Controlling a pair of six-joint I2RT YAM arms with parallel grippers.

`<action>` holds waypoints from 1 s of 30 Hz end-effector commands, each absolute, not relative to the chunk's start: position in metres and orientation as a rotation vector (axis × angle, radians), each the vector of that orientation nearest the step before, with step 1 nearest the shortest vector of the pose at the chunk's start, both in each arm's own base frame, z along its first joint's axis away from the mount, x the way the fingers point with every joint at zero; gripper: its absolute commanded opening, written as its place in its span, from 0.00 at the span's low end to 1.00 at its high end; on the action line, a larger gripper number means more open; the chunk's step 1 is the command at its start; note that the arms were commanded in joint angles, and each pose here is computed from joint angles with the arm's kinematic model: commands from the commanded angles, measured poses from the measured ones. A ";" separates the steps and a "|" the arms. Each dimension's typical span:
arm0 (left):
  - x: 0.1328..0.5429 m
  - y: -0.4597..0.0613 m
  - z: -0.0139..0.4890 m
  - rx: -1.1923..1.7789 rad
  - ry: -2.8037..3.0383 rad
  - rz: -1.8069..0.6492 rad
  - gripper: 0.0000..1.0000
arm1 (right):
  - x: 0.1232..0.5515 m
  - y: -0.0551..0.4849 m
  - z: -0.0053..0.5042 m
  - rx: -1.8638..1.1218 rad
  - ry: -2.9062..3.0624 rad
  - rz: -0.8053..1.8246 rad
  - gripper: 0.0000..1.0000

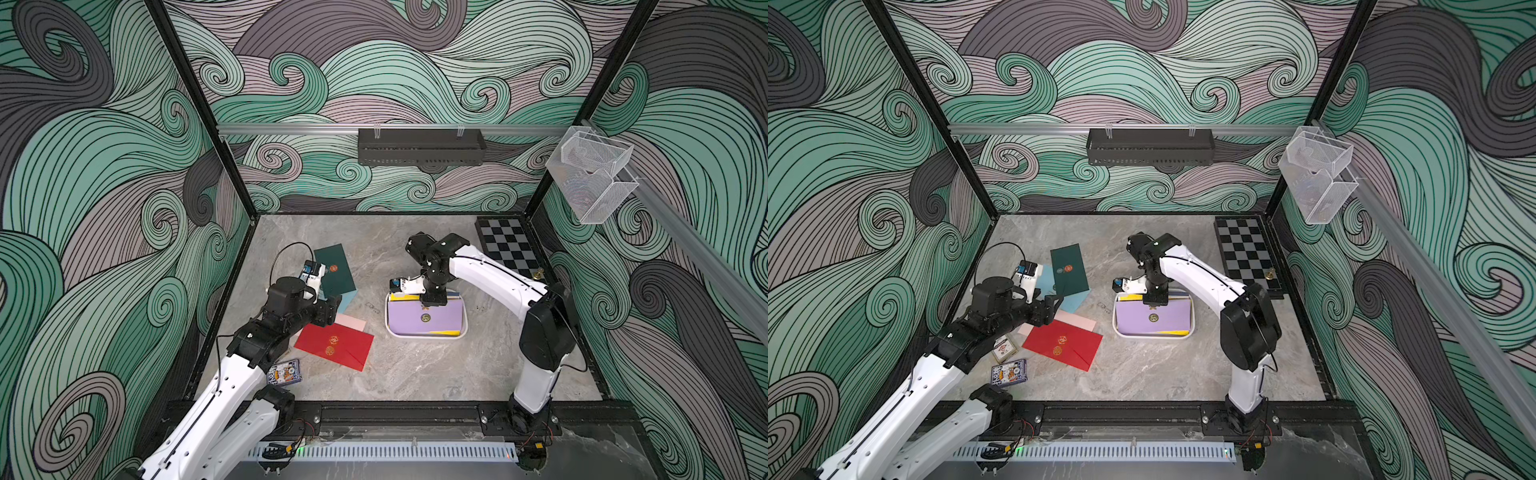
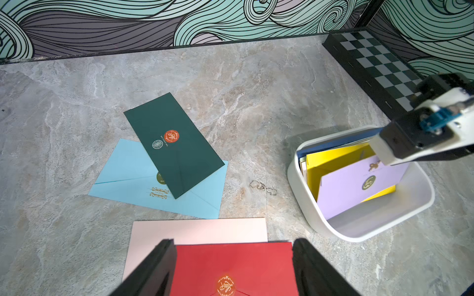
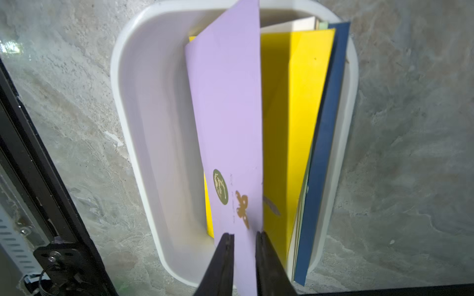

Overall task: Put the sealed envelopes into the storage box
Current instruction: Place the envelope in the storage box.

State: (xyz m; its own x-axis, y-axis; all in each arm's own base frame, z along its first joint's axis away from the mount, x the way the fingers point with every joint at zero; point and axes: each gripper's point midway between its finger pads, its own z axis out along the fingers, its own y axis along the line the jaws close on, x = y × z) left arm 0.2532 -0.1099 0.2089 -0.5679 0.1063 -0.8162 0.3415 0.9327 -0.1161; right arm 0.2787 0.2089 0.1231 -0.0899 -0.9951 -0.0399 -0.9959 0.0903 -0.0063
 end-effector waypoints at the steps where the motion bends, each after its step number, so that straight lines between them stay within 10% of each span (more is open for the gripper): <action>1: 0.253 -0.109 0.206 0.312 2.185 -0.325 0.75 | 0.272 0.209 0.124 -2.070 2.325 0.128 0.14; 12: 0.259 -0.110 0.207 0.235 2.197 -0.356 0.75 | 0.305 0.229 0.165 -1.676 2.385 0.315 0.20; 24: 0.347 -0.088 0.146 -0.361 2.569 -0.374 0.66 | 0.405 0.206 0.287 -0.425 2.132 0.842 0.38; 30: 0.403 -0.073 0.095 -0.505 2.717 -0.291 0.59 | 0.441 0.111 0.244 0.402 2.068 1.181 0.32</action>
